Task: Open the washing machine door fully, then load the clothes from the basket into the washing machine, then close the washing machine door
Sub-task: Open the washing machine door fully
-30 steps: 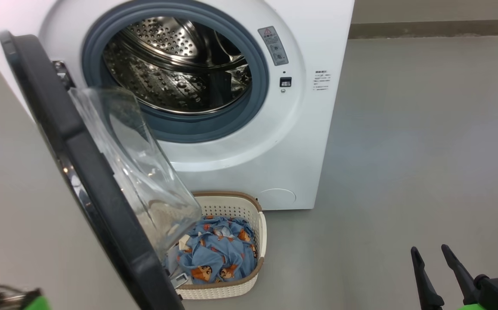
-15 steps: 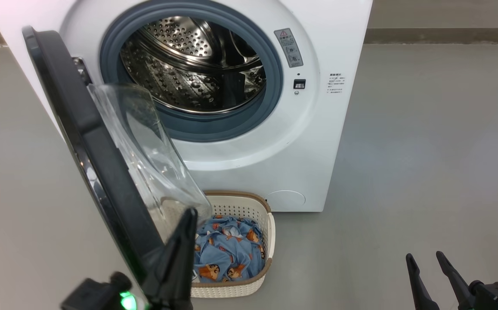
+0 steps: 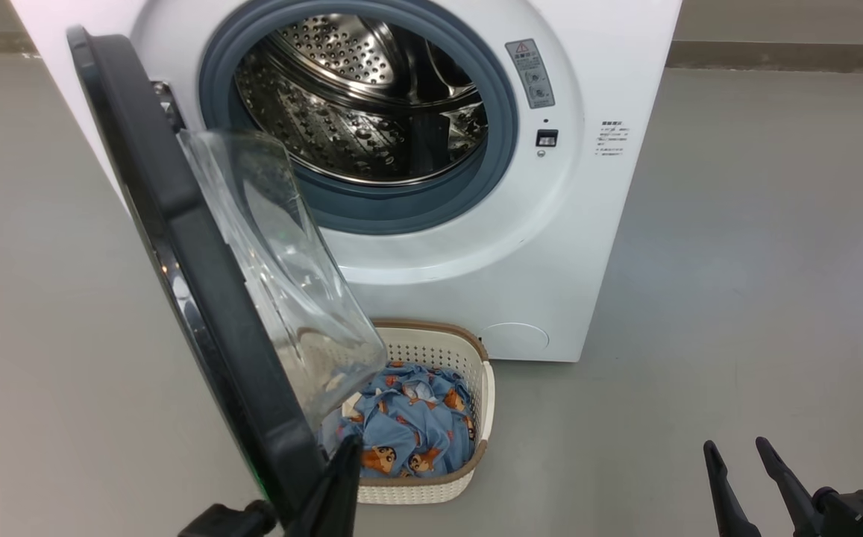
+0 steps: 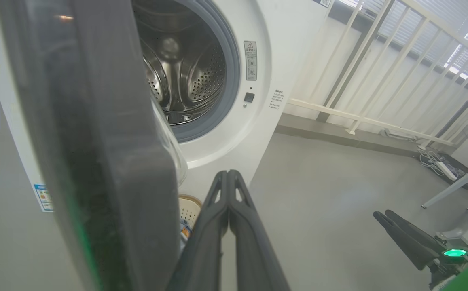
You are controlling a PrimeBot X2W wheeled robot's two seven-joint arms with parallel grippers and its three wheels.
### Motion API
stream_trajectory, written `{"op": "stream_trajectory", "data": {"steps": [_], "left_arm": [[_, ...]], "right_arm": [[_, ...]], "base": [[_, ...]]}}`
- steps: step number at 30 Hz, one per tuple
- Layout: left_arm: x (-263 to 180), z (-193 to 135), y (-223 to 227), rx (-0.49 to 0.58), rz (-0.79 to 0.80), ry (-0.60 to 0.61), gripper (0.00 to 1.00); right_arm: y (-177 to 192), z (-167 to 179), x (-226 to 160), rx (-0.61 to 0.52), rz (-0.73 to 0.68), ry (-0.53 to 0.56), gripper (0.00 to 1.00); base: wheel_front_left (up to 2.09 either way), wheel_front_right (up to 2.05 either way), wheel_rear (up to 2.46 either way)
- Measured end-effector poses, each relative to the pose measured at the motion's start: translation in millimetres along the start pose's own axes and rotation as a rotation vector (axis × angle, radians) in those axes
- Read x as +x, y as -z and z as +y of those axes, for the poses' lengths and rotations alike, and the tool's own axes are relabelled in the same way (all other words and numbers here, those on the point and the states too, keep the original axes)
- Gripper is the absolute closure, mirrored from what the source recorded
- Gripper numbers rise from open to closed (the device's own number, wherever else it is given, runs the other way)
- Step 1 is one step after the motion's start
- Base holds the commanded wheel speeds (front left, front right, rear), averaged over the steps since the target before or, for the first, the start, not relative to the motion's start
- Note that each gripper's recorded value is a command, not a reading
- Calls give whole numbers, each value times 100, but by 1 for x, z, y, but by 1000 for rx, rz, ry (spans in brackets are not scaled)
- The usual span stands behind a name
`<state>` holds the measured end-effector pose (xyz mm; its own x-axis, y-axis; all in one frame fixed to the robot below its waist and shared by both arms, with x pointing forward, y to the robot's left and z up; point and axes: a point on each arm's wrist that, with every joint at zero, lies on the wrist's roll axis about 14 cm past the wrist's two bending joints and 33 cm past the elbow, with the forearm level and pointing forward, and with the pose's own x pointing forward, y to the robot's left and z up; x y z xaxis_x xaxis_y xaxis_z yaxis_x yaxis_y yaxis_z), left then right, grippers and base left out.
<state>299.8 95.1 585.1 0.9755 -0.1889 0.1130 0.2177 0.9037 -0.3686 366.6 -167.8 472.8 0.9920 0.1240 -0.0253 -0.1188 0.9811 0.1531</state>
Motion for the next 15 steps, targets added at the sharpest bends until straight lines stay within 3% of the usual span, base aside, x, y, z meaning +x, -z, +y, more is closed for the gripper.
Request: {"op": "stream_trajectory", "data": {"steps": [15], "left_arm": [[2,41,-3,71,-38,-181,100]], "right_arm": [[7,17,12,3,22,-51,0]], "base": [[0,0,0]]}}
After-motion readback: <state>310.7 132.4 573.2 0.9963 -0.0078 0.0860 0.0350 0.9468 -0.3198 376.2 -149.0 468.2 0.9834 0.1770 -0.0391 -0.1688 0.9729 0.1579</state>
